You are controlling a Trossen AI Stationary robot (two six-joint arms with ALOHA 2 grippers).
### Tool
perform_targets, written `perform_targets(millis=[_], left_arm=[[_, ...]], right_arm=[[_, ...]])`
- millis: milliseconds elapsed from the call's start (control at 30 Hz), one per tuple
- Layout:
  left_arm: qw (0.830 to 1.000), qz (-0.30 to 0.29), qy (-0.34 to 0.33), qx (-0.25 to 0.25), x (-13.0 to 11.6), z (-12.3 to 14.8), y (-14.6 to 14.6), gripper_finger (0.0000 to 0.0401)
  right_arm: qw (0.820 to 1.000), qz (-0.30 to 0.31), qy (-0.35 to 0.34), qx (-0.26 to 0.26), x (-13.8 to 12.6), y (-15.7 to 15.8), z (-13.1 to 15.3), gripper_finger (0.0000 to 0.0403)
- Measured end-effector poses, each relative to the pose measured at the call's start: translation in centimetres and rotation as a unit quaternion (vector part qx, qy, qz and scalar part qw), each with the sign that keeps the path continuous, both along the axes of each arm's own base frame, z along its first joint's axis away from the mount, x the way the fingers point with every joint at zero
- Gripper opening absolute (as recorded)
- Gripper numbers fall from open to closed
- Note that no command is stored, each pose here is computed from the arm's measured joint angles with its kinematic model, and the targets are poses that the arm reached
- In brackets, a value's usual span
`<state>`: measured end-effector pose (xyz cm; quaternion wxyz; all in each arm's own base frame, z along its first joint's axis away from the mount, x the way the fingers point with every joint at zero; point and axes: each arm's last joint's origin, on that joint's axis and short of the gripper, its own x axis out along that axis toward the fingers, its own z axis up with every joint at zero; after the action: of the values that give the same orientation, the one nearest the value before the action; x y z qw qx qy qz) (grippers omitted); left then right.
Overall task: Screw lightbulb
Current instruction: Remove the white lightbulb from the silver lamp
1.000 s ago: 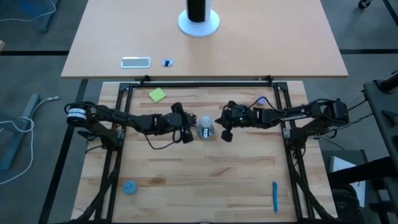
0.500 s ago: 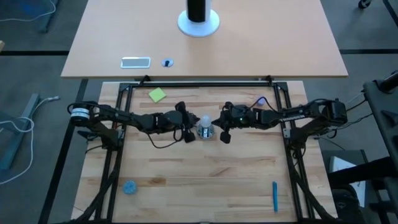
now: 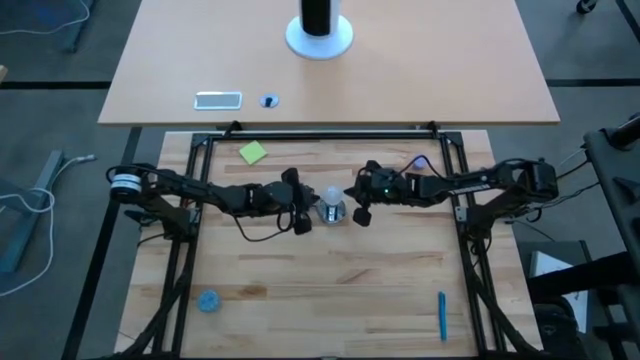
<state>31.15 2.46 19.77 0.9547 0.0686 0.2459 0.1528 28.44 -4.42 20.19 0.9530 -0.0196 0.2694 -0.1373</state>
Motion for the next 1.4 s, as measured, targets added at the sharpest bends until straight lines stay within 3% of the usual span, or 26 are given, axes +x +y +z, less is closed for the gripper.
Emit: perform_targets(millis=[233,433,800,1300,1400], left_arm=[[0.998,0.057,0.007,0.024,-0.2,-0.1,0.5,0.0],[0.998,0.052,-0.015,0.029,0.3,-0.1,0.6,0.0],[0.999,-0.013,-0.031,0.01,0.5,0.2,0.0,0.0],[0.999,0.033,-0.013,0.004,0.1,0.1,0.0,0.0],[0.999,0.041,-0.013,0.008,0.0,0.2,0.0,0.0]], right_arm=[[0.999,0.031,0.015,0.027,-0.6,0.3,0.2,0.0],[0.999,0.038,-0.018,0.024,-0.2,0.3,0.7,0.0],[1.0,0.007,-0.02,0.007,0.5,0.0,-0.1,0.0],[1.0,-0.004,0.01,0.003,-0.3,0.0,0.0,0.0],[1.0,0.018,0.006,0.017,-0.4,0.2,0.3,0.0]])
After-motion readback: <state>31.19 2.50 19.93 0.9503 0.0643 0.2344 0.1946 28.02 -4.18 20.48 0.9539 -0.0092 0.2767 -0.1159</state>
